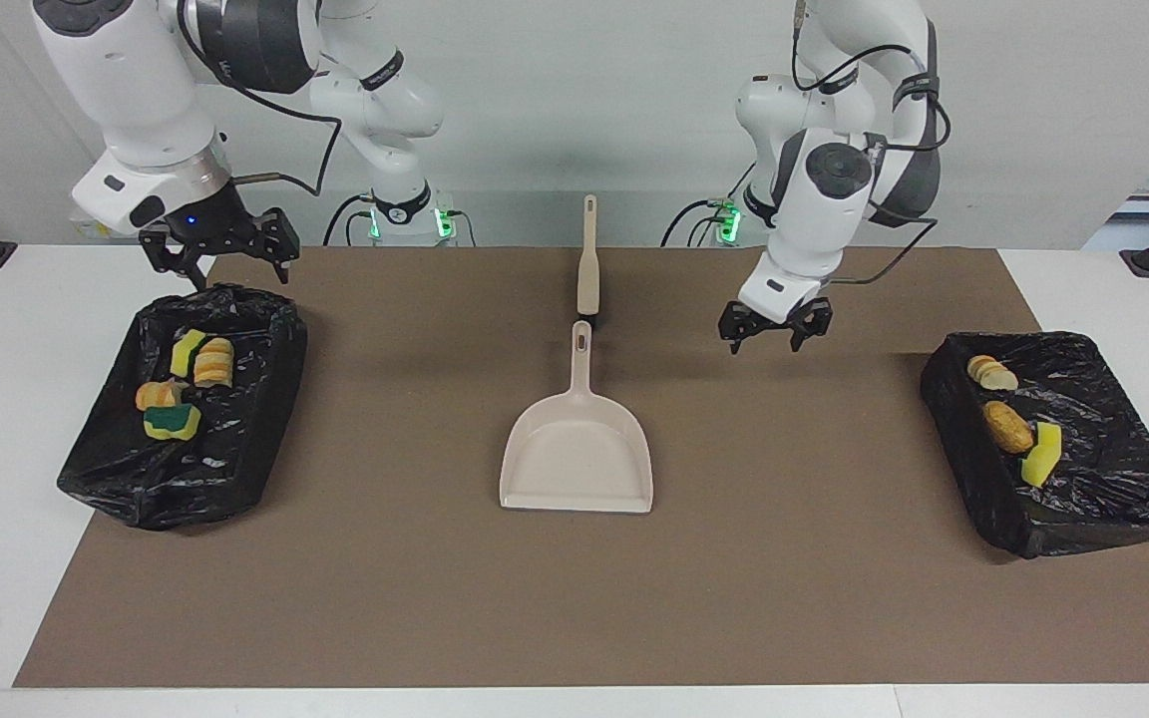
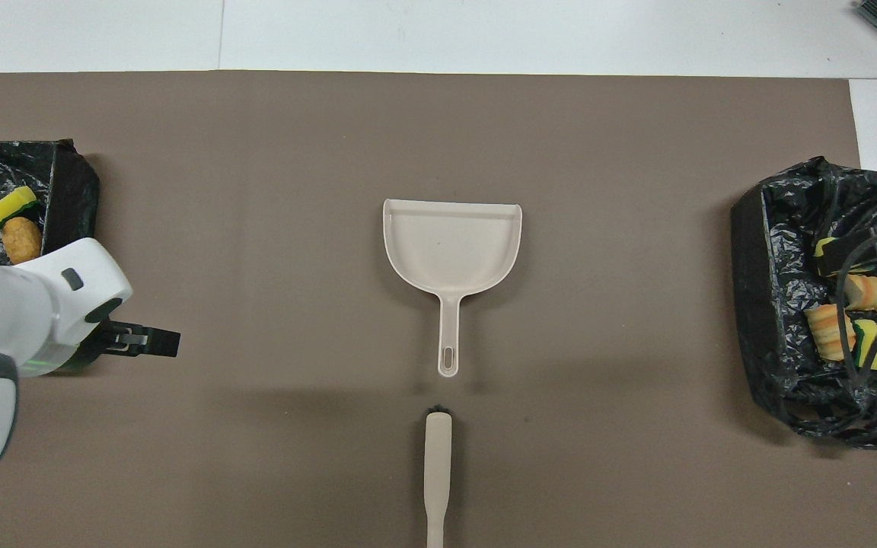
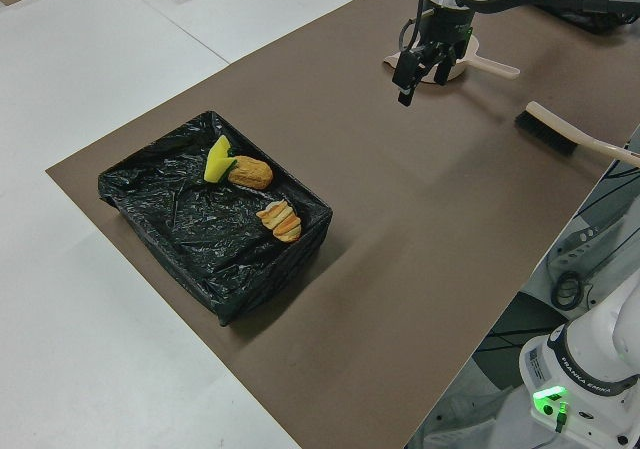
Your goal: Sweep and dump trash in bin
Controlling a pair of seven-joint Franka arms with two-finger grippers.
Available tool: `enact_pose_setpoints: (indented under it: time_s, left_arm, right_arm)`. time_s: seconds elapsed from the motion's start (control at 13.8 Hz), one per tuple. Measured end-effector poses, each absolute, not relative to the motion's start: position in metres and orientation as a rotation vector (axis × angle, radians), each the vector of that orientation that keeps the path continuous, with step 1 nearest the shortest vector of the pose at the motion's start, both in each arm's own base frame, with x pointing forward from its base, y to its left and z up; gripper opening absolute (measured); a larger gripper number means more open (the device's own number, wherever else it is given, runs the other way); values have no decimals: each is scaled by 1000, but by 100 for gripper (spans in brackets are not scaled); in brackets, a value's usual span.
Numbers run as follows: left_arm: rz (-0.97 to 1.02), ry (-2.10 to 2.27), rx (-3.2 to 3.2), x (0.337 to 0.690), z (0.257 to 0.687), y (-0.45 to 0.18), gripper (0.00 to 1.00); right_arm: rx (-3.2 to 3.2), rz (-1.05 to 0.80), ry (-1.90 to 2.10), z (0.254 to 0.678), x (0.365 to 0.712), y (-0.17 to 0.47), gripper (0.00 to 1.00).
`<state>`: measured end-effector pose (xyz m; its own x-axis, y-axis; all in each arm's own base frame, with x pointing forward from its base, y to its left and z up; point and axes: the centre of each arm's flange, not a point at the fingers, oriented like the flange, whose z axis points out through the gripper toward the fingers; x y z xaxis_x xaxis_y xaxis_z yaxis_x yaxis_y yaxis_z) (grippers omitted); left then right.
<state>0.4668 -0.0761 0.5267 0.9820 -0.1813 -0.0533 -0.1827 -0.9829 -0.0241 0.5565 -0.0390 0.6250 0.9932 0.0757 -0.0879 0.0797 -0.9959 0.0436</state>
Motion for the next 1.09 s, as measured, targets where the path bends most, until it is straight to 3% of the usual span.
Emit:
enact_pose_setpoints:
  time_s: [0.29, 0.51, 0.87, 1.09]
  left_arm:
    - [11, 389, -3091, 467, 609, -52, 100]
    - [-4, 407, -3091, 480, 648, -51, 100]
    - [85, 411, -3114, 533, 666, -55, 100]
    - [91, 409, -3115, 535, 671, -54, 100]
  right_arm:
    - [3107, -64, 56, 649, 545, -40, 100]
    - [3113, -43, 56, 656, 540, -39, 100]
    - [3116, -46, 68, 655, 541, -35, 100]
    - [3116, -46, 68, 655, 541, -35, 100]
